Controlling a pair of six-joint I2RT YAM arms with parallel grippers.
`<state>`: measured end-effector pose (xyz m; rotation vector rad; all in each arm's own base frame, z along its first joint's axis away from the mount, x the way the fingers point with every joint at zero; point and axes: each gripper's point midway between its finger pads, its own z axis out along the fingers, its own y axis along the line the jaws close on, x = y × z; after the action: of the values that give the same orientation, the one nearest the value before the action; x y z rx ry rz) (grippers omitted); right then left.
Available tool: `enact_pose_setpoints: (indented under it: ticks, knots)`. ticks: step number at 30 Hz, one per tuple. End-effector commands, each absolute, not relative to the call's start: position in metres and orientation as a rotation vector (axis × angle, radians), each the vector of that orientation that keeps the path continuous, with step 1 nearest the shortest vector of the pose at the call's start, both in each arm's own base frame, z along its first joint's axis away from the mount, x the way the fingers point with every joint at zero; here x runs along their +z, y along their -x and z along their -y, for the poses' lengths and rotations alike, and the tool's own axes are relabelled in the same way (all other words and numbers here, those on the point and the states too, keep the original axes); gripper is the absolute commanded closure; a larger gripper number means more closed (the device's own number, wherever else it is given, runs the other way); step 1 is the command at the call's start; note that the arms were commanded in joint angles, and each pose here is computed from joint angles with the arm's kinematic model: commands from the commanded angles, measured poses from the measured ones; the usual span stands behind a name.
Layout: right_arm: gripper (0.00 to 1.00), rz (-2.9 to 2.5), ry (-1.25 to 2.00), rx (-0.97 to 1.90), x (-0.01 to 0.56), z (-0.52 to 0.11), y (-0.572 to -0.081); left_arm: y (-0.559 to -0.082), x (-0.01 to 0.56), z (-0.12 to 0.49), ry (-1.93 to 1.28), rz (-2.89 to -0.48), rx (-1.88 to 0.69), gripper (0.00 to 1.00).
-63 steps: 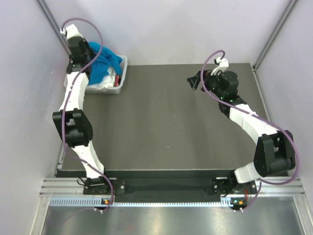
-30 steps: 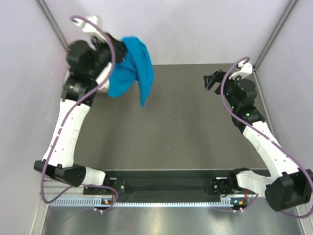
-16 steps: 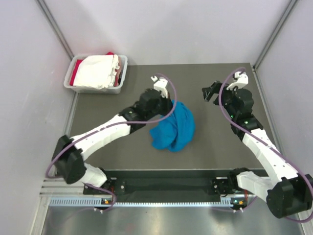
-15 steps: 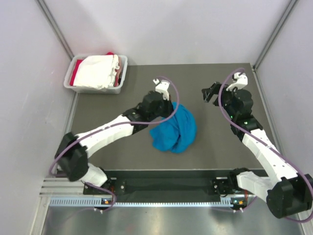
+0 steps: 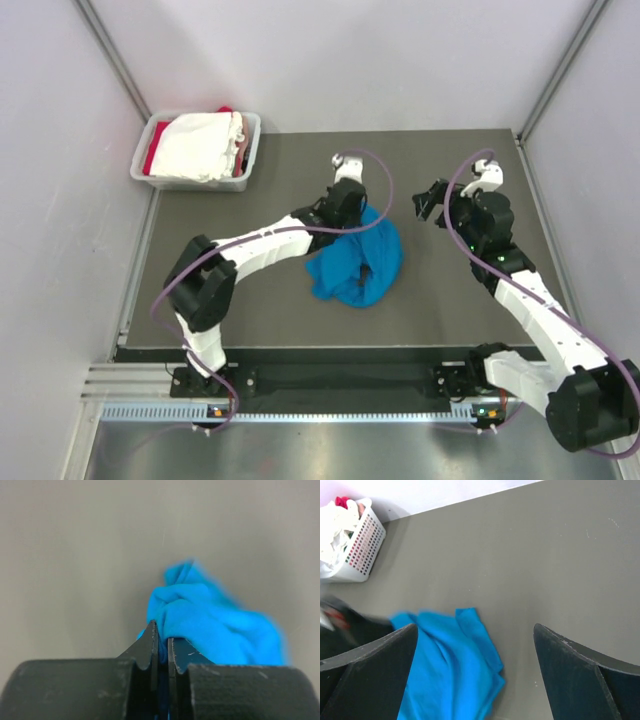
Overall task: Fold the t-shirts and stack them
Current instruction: Move the tshirt to the center of the board
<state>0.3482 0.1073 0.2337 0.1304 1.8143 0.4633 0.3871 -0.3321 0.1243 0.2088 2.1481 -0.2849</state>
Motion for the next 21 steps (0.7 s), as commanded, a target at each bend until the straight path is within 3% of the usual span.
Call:
enact_pose_setpoints:
  ticks: [1, 3, 10, 14, 15, 16, 17, 18, 21]
  knots:
    - [0.0, -1.708, -0.124, 0.503, 0.269, -0.113, -0.351, -0.42, 0.259, 0.321, -0.048, -1.815, -0.326, 1.0]
    - [0.0, -1.722, -0.137, 0.51, 0.261, -0.114, -0.353, -0.427, 0.245, 0.316, -0.04, -1.836, -0.289, 1.0]
    - [0.0, -1.767, -0.109, 0.571, 0.243, -0.127, -0.355, -0.43, 0.119, 0.324, -0.053, -2.023, -0.31, 1.0]
    - [0.0, -1.77, -0.107, 0.576, 0.243, -0.128, -0.356, -0.432, 0.116, 0.322, -0.019, -2.044, -0.377, 1.0]
    - [0.0, -1.771, -0.103, 0.575, 0.243, -0.128, -0.356, -0.432, 0.119, 0.323, -0.034, -2.045, -0.376, 0.92]
    - [0.0, -1.765, -0.099, 0.575, 0.245, -0.128, -0.356, -0.433, 0.132, 0.326, -0.046, -2.033, -0.392, 0.77]
    - [0.0, -1.764, -0.091, 0.576, 0.246, -0.129, -0.356, -0.426, 0.131, 0.324, -0.067, -2.072, -0.382, 0.29]
    - [0.0, -1.766, -0.082, 0.575, 0.247, -0.13, -0.355, -0.423, 0.137, 0.323, -0.08, -2.08, -0.386, 0.02]
    - [0.0, -1.786, -0.034, 0.585, 0.245, -0.137, -0.351, -0.402, 0.186, 0.302, -0.061, -2.096, -0.406, 0.02]
